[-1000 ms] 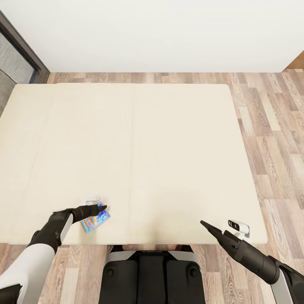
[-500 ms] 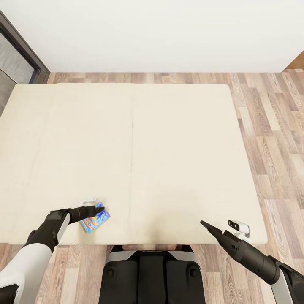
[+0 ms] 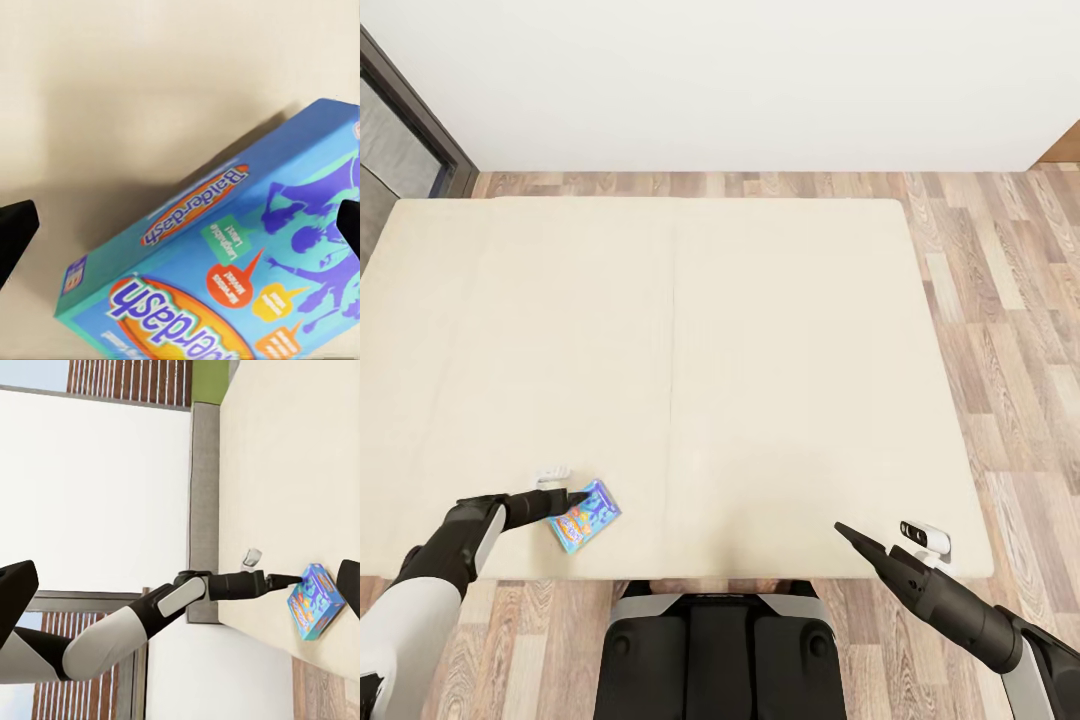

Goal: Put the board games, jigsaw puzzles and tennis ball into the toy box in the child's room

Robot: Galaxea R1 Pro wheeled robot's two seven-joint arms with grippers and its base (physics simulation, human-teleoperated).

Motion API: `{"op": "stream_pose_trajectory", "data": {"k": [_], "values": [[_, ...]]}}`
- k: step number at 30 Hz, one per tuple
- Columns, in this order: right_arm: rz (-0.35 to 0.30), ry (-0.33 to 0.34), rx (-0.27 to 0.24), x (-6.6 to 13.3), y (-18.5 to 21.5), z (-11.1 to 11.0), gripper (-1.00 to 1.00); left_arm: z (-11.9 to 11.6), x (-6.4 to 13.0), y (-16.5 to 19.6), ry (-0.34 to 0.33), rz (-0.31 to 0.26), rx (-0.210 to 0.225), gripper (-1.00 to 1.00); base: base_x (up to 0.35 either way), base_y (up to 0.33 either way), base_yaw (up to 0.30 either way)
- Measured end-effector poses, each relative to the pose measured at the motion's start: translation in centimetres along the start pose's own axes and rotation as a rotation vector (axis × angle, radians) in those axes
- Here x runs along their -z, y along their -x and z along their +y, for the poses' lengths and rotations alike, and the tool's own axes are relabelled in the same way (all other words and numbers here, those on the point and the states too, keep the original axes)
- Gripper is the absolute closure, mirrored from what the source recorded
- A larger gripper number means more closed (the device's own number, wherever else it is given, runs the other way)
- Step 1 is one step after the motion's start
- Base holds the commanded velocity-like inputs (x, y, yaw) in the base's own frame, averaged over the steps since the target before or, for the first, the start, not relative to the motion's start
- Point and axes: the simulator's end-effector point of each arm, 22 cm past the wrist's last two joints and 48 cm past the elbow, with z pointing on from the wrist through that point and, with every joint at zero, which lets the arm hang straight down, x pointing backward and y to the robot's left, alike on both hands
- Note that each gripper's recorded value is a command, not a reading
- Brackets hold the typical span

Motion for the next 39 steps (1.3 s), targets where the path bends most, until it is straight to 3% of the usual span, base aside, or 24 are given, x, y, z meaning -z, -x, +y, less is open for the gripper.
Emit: {"op": "stream_pose_trajectory", "data": {"k": [13,23,39], "values": [[0.000,0.000,0.000,0.0,0.0,0.0,-1.00,1.8,0.7,-0.3,0.025,0.025,0.012,-1.00,0.000,0.000,0.000],[0.001,0.000,0.000,0.0,0.0,0.0,-1.00,1.8,0.8,-1.3,0.024,0.070,0.038,-1.00,0.000,0.000,0.000],[0.001,0.001,0.000,0.0,0.0,0.0,-1.00,1.4,0.6,-2.1,0.018,0.096,0.054,-1.00,0.000,0.000,0.000]]}}
